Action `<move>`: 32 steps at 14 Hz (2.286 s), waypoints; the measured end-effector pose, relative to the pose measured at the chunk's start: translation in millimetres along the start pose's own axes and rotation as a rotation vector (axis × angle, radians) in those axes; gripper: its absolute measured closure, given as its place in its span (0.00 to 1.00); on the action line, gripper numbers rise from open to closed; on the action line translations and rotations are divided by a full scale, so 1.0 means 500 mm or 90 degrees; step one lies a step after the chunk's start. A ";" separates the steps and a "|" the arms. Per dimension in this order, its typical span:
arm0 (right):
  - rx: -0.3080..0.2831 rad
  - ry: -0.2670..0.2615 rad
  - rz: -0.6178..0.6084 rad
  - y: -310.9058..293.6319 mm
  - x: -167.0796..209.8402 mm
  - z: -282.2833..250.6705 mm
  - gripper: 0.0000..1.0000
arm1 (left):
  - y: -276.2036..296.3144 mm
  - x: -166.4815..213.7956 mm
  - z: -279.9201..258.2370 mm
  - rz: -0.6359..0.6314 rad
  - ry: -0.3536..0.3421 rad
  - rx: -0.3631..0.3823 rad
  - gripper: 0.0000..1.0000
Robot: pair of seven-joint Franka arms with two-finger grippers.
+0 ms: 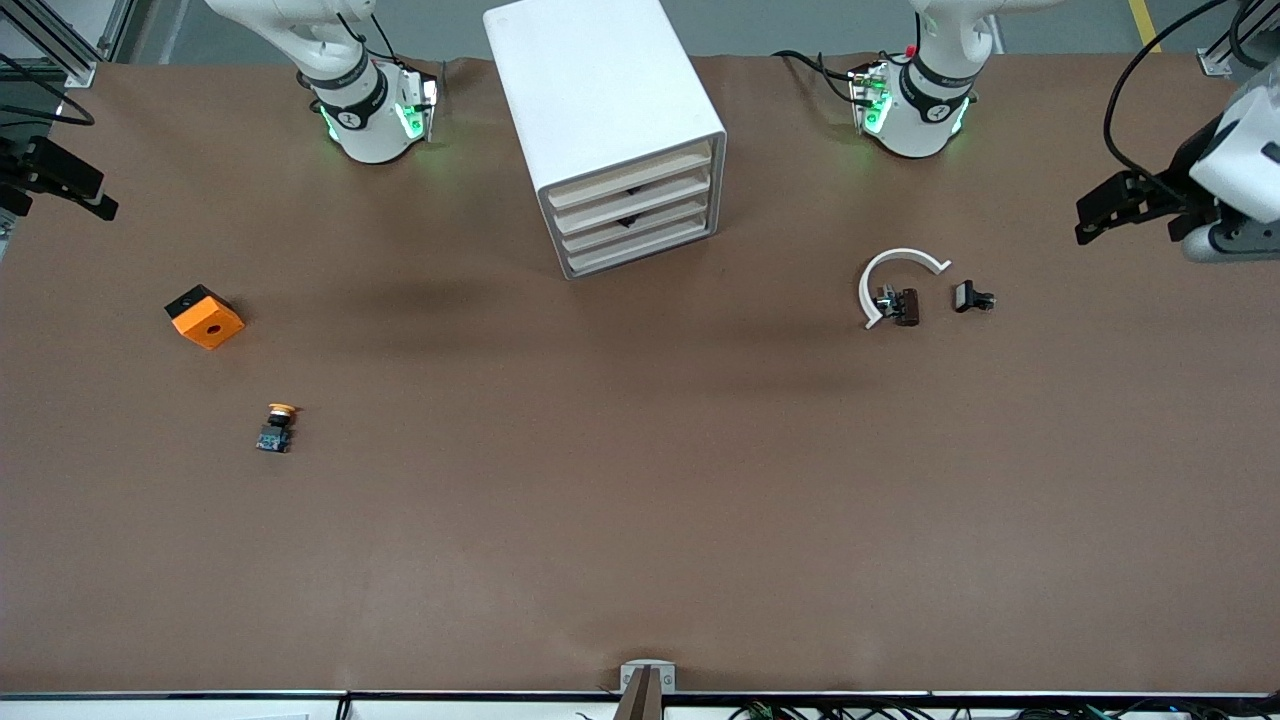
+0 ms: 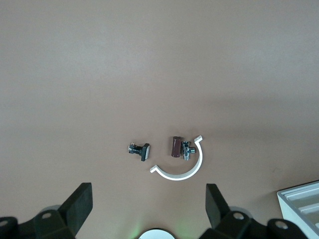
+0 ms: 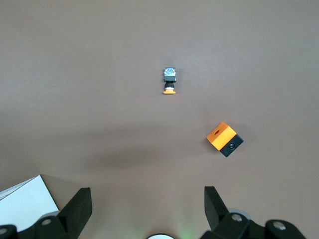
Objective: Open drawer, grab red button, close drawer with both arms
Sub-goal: 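Reach the left gripper toward the white drawer cabinet, then grasp the drawer handle with the left gripper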
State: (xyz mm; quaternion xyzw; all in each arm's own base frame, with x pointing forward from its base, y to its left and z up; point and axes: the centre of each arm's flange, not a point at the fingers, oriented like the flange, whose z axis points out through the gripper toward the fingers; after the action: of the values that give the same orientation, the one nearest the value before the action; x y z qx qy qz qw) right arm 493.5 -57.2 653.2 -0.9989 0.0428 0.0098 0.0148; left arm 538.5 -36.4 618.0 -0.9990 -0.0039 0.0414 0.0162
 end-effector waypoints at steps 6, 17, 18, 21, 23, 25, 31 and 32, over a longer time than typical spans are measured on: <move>0.000 0.011 0.000 0.000 0.000 -0.016 0.00 | 0.026 0.096 0.139 -0.028 -0.063 -0.004 0.00; -0.005 -0.072 -0.001 0.000 0.113 0.145 0.00 | 0.338 0.176 0.386 -0.488 -0.183 0.012 0.00; -0.006 -0.080 -0.001 0.000 0.121 0.159 0.00 | 0.386 0.182 0.402 -0.539 -0.199 0.008 0.00; -0.008 -0.103 0.002 0.005 0.149 0.203 0.00 | 0.503 0.193 0.459 -0.659 -0.246 0.003 0.00; -0.009 -0.123 0.005 0.009 0.168 0.243 0.00 | 0.562 0.186 0.512 -0.716 -0.306 -0.001 0.00; -0.010 -0.132 0.007 0.012 0.179 0.262 0.00 | 0.616 0.171 0.569 -0.804 -0.349 0.027 0.00; -0.010 -0.126 0.007 0.012 0.182 0.254 0.00 | 0.740 0.068 0.679 -0.974 -0.441 0.185 0.00; -0.010 -0.126 0.007 0.012 0.182 0.254 0.00 | 0.763 0.043 0.698 -0.977 -0.451 0.209 0.00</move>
State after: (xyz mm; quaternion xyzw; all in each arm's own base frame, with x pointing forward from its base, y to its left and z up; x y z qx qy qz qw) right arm 581.5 -67.3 524.2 -0.9929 0.0464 0.1092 0.0108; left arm 533.6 -406.2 256.3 -0.6334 -0.6768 0.3282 0.1815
